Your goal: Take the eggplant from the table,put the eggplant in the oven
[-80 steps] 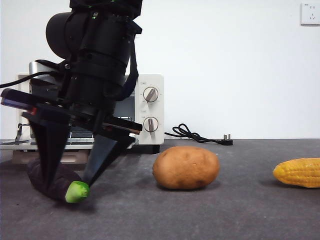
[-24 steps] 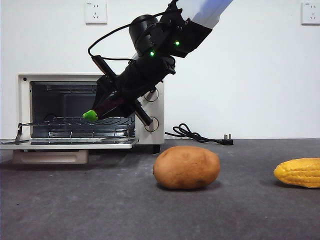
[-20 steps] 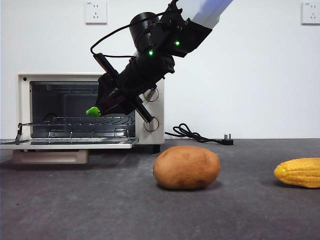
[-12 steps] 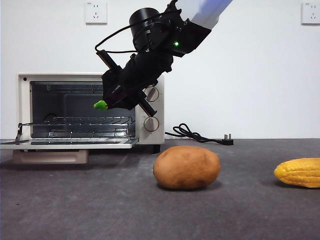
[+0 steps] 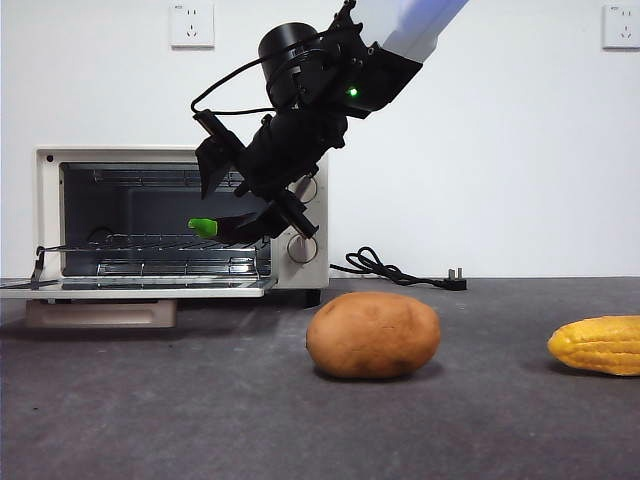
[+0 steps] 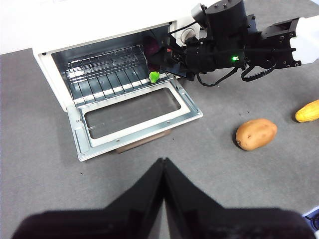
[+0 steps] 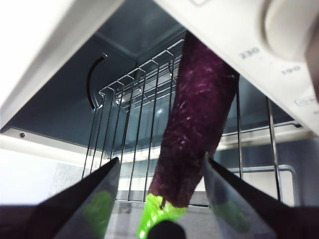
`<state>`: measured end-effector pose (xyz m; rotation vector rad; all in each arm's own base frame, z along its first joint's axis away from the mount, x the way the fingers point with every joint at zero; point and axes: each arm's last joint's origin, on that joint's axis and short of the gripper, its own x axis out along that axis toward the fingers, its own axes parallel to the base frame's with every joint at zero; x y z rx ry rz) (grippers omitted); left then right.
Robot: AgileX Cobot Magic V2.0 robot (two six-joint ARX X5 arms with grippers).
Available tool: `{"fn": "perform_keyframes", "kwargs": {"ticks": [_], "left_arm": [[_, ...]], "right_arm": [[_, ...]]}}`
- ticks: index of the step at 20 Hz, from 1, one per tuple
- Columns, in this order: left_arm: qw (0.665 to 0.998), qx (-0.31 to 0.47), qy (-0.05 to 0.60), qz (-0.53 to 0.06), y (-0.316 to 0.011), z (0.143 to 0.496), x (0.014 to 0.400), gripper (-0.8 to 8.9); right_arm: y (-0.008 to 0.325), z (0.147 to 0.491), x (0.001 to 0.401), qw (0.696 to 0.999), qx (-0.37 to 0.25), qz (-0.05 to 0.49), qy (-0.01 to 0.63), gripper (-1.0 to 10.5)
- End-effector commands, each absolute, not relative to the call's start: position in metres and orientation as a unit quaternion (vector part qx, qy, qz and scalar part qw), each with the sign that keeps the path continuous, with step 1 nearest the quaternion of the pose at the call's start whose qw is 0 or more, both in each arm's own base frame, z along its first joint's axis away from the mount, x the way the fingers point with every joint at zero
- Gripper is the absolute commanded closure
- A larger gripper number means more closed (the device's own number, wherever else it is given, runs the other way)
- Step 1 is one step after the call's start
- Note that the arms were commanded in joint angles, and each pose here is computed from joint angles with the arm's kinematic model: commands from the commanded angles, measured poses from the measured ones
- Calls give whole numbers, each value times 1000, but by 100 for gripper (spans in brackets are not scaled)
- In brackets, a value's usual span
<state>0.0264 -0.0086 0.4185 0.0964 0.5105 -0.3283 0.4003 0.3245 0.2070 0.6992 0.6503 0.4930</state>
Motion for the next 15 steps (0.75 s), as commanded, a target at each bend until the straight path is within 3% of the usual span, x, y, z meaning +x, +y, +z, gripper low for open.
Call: {"fn": "perform_keyframes", "kwargs": {"ticks": [1,9,15], "left_arm": [[953,48,252,-162,-9,417,27,819],[948,56,250,-188,-10,417,26,819],[948,62,249,-191,-10,417,26,819]], "right_arm": [[326,195,401,861,324,231,318,663],[325,197,399,857,320,235,330,661],[321,213,395,876,256,252,321,657]]}}
